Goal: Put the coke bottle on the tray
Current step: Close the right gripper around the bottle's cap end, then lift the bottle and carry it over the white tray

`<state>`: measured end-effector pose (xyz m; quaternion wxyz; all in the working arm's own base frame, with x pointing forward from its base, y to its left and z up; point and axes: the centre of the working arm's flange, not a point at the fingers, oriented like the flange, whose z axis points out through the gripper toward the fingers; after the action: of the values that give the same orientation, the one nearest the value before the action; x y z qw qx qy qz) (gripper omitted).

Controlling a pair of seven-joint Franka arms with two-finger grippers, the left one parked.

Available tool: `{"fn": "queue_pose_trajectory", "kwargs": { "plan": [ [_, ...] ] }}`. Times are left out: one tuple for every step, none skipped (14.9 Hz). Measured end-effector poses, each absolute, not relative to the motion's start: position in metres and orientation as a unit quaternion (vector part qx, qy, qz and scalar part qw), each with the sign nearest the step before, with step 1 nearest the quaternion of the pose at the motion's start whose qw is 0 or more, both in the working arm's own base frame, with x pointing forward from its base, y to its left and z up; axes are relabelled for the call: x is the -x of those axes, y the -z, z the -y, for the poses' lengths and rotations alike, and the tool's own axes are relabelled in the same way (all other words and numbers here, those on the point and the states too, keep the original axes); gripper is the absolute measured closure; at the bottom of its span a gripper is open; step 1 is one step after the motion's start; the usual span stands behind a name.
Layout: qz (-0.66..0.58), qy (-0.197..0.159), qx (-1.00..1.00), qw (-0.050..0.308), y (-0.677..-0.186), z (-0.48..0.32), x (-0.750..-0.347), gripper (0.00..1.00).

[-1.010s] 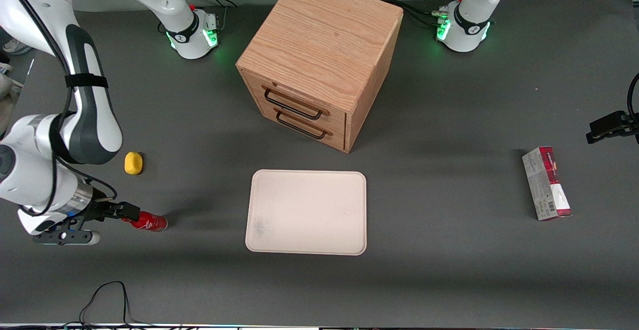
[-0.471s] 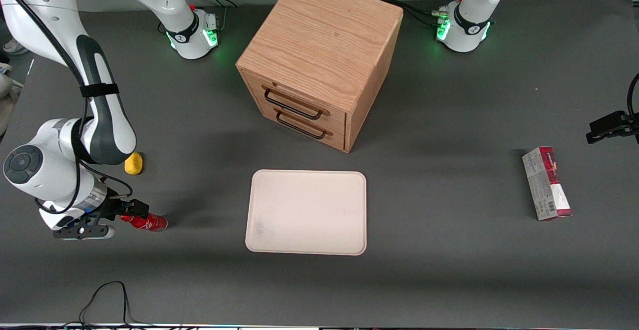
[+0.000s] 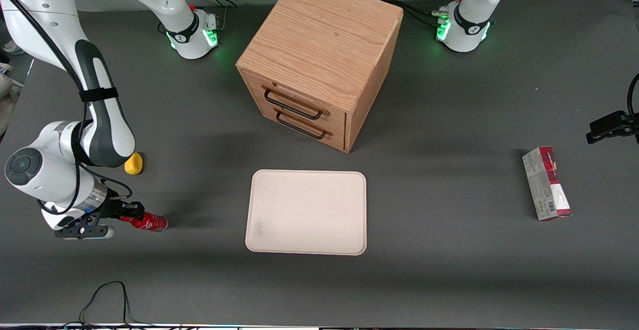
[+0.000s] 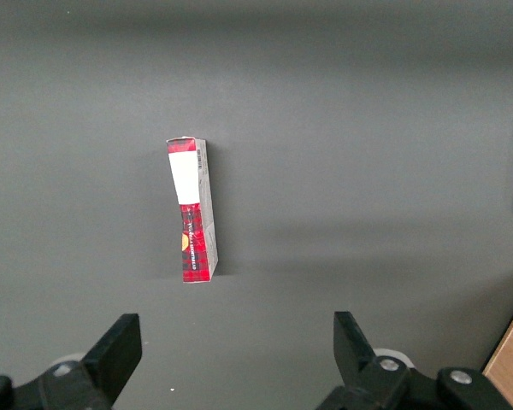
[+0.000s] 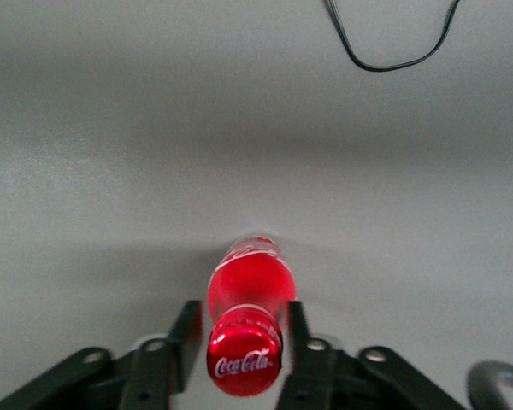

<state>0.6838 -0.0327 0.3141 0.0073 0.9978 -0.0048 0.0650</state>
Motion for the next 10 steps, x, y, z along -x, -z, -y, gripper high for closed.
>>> {"fn": "queue_pose_trajectory", "kwargs": {
  "plan": [
    [0.006,-0.066,-0.998,0.007,-0.315,0.033,-0.684,0.67],
    [0.006,-0.066,-0.998,0.006,-0.315,0.033,-0.684,0.67],
    [0.006,-0.067,-0.998,0.006,-0.315,0.033,-0.684,0.67],
    [0.006,-0.067,-0.998,0.006,-0.315,0.033,-0.684,0.67],
    [0.005,-0.068,-0.998,0.006,-0.316,0.032,-0.685,0.67],
    [0.004,-0.072,-0.997,0.005,-0.319,0.03,-0.687,0.67],
    [0.002,-0.073,-0.997,0.005,-0.326,0.027,-0.69,0.67],
    [0.0,-0.066,-0.998,0.003,-0.336,0.024,-0.693,0.67],
    [-0.001,-0.056,-0.998,0.002,-0.351,0.021,-0.697,0.67],
    [-0.001,-0.045,-0.999,0.0,-0.373,0.019,-0.701,0.67]
  ]
}}
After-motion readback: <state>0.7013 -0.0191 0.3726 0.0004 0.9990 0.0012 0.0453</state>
